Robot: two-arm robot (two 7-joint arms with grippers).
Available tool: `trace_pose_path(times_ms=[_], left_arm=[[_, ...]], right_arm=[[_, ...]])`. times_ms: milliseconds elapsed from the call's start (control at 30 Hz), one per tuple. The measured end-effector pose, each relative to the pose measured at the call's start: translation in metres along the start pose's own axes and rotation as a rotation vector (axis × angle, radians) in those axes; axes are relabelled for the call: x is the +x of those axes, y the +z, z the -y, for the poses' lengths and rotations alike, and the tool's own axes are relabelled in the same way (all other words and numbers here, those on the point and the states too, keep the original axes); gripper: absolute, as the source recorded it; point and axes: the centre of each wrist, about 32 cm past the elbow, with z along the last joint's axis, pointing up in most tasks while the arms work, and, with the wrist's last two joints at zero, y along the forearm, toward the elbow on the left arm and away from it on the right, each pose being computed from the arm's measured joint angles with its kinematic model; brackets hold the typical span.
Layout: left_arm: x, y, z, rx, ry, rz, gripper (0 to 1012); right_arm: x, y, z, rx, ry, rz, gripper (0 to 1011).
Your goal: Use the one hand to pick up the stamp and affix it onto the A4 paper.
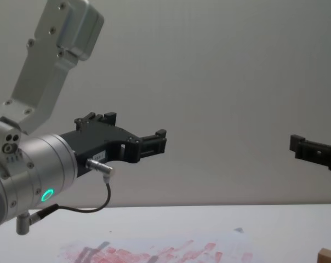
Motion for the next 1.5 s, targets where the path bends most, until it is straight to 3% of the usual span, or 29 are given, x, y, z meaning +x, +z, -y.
trace_pose_path(times_ms=[1100, 1333, 1500], left_arm=[[0.0000, 0.0000, 0.0000, 0.000, 0.000, 0.000, 1001], [0.0000, 0.0000, 0.0000, 0.000, 0.000, 0.000, 1001], [0.0000, 0.0000, 0.0000, 0.000, 0.000, 0.000, 1001]], right_arm=[[0.000, 0.000, 0.000, -0.001, 0.000, 0.000, 1001], [0.000, 0.000, 0.004, -0.024, -0.001, -0.003, 1001], [-0.002, 0.001, 0.011, -0.070, -0.014, -0.005, 1001]])
